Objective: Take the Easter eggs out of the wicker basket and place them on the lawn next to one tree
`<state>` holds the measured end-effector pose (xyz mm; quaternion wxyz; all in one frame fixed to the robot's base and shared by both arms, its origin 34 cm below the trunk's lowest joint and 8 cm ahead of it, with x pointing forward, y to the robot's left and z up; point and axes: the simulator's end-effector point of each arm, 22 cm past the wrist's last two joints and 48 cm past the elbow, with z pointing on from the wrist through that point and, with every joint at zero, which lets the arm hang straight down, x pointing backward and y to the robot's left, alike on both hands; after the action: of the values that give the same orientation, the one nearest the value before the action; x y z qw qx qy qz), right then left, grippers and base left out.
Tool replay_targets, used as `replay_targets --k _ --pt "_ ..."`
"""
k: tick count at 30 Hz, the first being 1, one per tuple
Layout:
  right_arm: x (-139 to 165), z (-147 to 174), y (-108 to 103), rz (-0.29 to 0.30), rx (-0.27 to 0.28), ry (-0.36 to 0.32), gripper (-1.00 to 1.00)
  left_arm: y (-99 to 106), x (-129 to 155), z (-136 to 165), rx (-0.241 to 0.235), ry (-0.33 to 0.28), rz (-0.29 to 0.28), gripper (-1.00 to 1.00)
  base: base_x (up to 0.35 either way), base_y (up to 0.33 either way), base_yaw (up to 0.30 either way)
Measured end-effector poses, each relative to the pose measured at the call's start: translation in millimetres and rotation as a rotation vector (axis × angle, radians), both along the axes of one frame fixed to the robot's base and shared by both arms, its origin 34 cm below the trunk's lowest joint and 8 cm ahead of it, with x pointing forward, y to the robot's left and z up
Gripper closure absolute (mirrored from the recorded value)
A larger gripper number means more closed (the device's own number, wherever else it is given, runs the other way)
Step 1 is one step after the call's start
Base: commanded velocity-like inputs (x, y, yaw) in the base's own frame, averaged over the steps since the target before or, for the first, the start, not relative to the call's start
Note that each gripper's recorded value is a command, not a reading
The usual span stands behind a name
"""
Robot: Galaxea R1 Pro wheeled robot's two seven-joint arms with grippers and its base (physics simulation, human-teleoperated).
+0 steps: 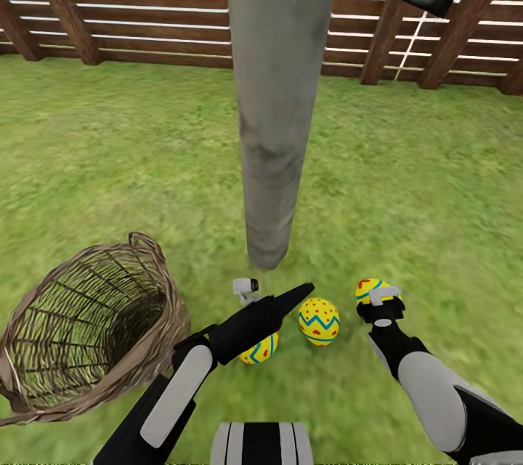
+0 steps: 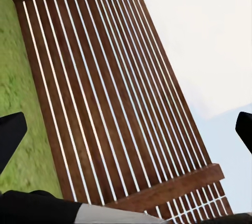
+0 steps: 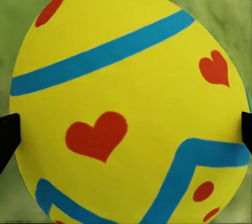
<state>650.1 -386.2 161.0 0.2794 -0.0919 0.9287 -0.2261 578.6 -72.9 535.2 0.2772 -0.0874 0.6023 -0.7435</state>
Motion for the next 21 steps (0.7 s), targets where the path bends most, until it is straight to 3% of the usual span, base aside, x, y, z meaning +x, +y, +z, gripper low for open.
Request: replay_targets --k 4,8,21 --pt "-20.0 -22.0 9.2 0.004 0.023 0.072 1.0 -0.1 0.7 -9.1 0.001 0.018 0.0 -1.0 0.0 0.0 0.0" --pt "-23.2 -31.4 10.7 0.003 0.029 0.097 1.0 -0.3 1.0 -17.9 0.002 0.034 0.0 -1.0 0.0 0.0 0.0" --pt "-13.9 -48.8 15.1 0.02 0.027 0.094 1.0 -2.7 2.2 -42.4 -0.006 0.087 0.002 -1.0 0.0 0.0 0.0"
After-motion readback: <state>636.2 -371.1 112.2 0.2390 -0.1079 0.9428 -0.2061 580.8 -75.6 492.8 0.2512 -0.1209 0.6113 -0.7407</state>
